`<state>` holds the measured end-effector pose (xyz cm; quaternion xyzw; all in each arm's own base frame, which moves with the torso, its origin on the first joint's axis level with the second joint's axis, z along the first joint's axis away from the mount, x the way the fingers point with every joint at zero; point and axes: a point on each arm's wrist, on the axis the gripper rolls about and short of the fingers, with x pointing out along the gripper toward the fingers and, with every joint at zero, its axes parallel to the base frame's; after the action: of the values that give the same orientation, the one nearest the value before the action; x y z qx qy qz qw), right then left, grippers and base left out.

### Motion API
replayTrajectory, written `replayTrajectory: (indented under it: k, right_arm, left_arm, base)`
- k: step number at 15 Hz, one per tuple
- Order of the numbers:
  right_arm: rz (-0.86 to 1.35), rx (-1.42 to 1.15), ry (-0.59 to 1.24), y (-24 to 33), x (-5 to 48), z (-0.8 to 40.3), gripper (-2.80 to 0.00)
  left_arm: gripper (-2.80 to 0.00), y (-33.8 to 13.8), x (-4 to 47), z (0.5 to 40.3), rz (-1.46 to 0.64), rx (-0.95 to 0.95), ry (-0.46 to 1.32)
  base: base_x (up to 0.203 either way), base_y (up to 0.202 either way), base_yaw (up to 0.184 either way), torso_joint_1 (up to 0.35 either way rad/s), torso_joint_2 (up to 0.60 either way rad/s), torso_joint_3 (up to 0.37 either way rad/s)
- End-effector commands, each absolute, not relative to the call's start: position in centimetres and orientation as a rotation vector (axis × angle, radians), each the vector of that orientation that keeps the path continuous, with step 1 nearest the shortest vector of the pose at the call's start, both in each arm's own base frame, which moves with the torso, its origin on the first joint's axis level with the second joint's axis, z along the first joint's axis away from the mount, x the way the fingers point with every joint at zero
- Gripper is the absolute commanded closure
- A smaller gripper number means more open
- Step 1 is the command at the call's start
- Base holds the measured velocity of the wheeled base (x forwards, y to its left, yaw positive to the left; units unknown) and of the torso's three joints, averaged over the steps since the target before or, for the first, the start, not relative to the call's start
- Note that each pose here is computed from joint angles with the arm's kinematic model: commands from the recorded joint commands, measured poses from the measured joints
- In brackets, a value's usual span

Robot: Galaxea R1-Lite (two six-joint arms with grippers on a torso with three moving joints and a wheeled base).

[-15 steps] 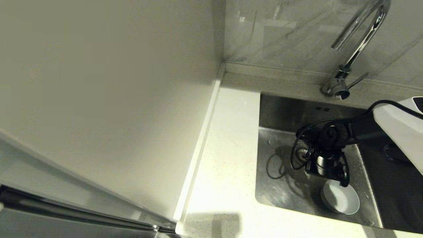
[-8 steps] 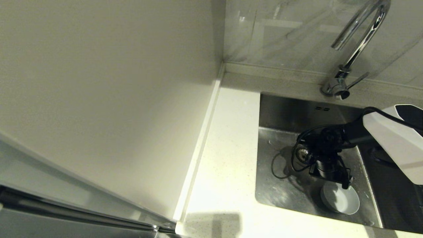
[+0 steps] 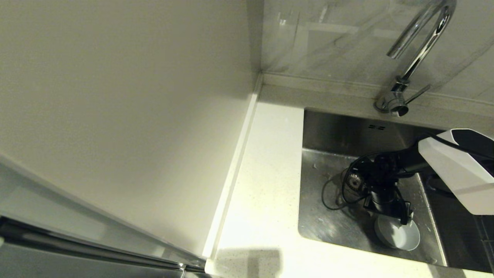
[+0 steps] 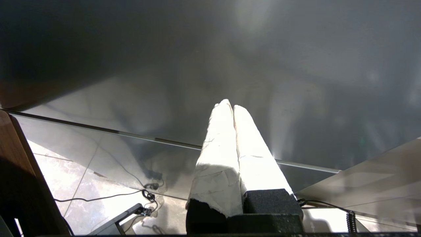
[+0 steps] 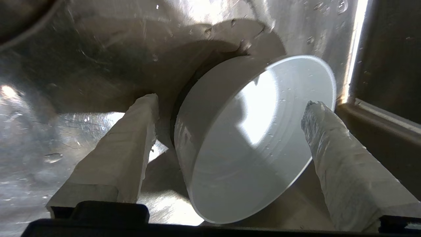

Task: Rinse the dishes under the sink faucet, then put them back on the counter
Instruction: Put a bowl back to the table from the sink

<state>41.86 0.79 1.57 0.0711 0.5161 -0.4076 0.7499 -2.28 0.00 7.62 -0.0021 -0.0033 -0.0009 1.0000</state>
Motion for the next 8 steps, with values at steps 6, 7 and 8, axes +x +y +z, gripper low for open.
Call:
replayTrajectory:
  k: [6, 7, 8]
  right_arm:
    - [-0.895, 0.142, 1.149, 0.76, 41.77, 0.85, 0.00]
    - [-0.896, 0.143, 1.148, 0.76, 41.77, 0.85, 0.00]
    - [-0.896, 0.144, 1.147, 0.76, 41.77, 0.91, 0.00]
  left_arm:
    - [0.00, 0.00, -2.26, 7.54, -0.002, -0.005, -0.004]
    - [0.00, 0.00, -2.26, 7.53, -0.002, -0.005, -0.003]
    - [0.00, 0.00, -2.26, 7.53, -0.002, -0.005, -0.003]
  base:
    - [0.000, 0.000, 0.000, 0.000, 0.00, 0.000]
    - [0.000, 0.000, 0.000, 0.000, 0.00, 0.000]
    - [0.000, 0.000, 0.000, 0.000, 0.00, 0.000]
